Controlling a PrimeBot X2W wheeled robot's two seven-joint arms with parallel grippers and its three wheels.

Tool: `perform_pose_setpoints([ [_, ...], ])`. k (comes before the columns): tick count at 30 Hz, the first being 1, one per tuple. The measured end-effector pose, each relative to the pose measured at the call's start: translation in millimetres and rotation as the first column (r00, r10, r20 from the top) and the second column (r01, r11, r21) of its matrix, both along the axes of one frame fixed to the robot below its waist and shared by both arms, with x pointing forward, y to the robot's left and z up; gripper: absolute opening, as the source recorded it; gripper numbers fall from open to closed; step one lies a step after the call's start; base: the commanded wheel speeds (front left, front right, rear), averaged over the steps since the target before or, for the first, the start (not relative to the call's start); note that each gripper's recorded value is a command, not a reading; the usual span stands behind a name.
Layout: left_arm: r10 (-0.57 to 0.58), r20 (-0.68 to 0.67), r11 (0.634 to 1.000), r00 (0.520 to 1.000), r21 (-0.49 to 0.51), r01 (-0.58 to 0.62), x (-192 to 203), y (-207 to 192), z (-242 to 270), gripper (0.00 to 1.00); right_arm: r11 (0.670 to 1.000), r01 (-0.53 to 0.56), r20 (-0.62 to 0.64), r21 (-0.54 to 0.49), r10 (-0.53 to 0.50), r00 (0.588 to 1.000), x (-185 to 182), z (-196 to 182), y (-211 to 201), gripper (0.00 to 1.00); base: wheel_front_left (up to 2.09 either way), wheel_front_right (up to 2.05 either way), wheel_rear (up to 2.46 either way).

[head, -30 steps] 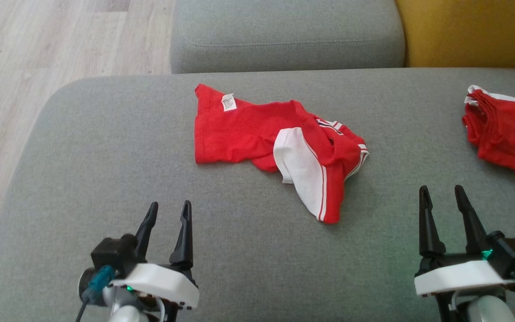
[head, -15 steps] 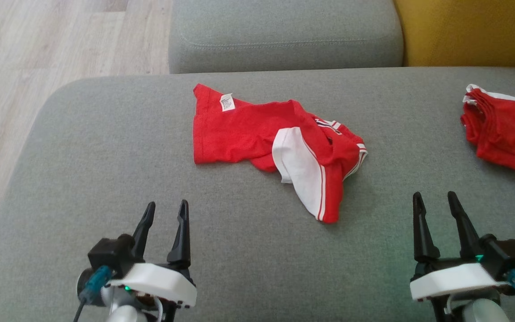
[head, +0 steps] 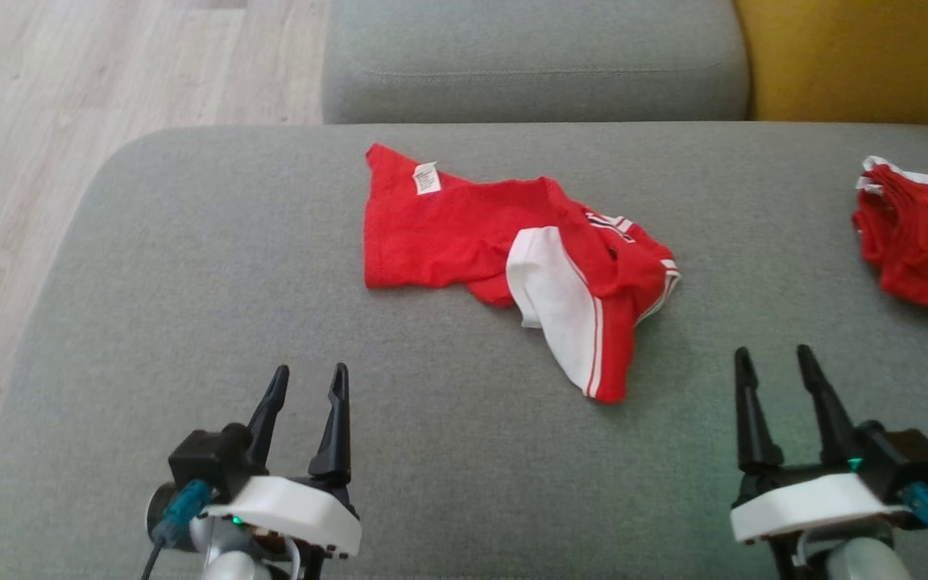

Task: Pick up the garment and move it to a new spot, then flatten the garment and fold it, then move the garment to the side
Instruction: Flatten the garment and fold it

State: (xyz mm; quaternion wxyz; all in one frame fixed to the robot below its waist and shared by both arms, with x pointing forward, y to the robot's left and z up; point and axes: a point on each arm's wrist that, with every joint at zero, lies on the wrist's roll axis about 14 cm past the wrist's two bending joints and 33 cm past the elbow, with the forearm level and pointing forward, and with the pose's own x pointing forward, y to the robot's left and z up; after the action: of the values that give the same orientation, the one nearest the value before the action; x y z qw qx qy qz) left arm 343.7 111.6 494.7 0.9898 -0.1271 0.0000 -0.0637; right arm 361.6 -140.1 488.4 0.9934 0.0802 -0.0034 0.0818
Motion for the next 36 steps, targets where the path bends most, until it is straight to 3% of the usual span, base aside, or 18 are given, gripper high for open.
perform_pose_setpoints([
  [5, 0.033, -0.024, 0.999, 0.999, -0.001, -0.033, -1.9, 9.6, -7.2, 1.00, 0.992, -0.128, -0.060, -0.021, 0.127, 0.990, 1.9, -14.6, 40.2, 1.00, 0.00, 0.00, 0.00],
  [11, 0.090, -0.054, 0.996, 0.995, -0.004, -0.090, -3.3, 25.4, -16.2, 1.00, 0.953, -0.287, -0.108, -0.102, 0.276, 0.955, 29.2, -28.1, 89.7, 1.00, 0.00, 0.00, 0.00],
  [17, 0.165, -0.062, 0.986, 0.984, -0.005, -0.166, -1.0, 45.9, -16.9, 1.00, 0.902, -0.386, -0.229, -0.193, 0.341, 0.912, 55.0, -63.1, 116.2, 1.00, 0.00, 0.00, 0.00],
  [23, 0.246, -0.106, 0.969, 0.963, 0.010, -0.246, -9.6, 69.0, -29.2, 1.00, 0.863, -0.435, -0.380, -0.256, 0.324, 0.866, 66.2, -114.6, 116.5, 1.00, 0.00, 0.00, 0.00],
  [24, 0.255, -0.112, 0.967, 0.960, 0.013, -0.255, -10.7, 71.6, -31.0, 1.00, 0.858, -0.445, -0.397, -0.258, 0.326, 0.858, 66.3, -120.5, 117.9, 0.84, 0.00, 0.00, 0.00],
  [25, 0.262, -0.118, 0.965, 0.958, 0.015, -0.262, -11.4, 73.7, -32.7, 1.00, 0.853, -0.453, -0.406, -0.261, 0.329, 0.852, 67.0, -124.7, 119.7, 0.51, 0.00, 0.00, 0.00],
  [26, 0.268, -0.123, 0.963, 0.956, 0.017, -0.268, -12.0, 75.3, -34.0, 1.00, 0.850, -0.455, -0.404, -0.264, 0.331, 0.853, 69.5, -125.7, 120.9, 0.35, 0.00, 0.00, 0.00],
  [27, 0.272, -0.126, 0.962, 0.954, 0.018, -0.272, -12.3, 76.5, -34.9, 1.00, 0.850, -0.455, -0.399, -0.267, 0.332, 0.855, 72.6, -125.3, 121.7, 0.00, 0.00, 0.00, 0.00],
  [33, 0.257, -0.121, 0.966, 0.959, 0.013, -0.258, -6.9, 72.5, -34.1, 1.00, 0.877, -0.412, -0.320, -0.249, 0.327, 0.889, 81.4, -107.4, 117.1, 0.00, 0.00, 0.00, 0.00],
  [36, 0.229, -0.112, 0.973, 0.967, 0.012, -0.229, -2.1, 64.1, -32.0, 1.00, 0.879, -0.405, -0.230, -0.250, 0.352, 0.907, 83.9, -81.1, 122.5, 0.00, 0.00, 0.00, 0.00],
])
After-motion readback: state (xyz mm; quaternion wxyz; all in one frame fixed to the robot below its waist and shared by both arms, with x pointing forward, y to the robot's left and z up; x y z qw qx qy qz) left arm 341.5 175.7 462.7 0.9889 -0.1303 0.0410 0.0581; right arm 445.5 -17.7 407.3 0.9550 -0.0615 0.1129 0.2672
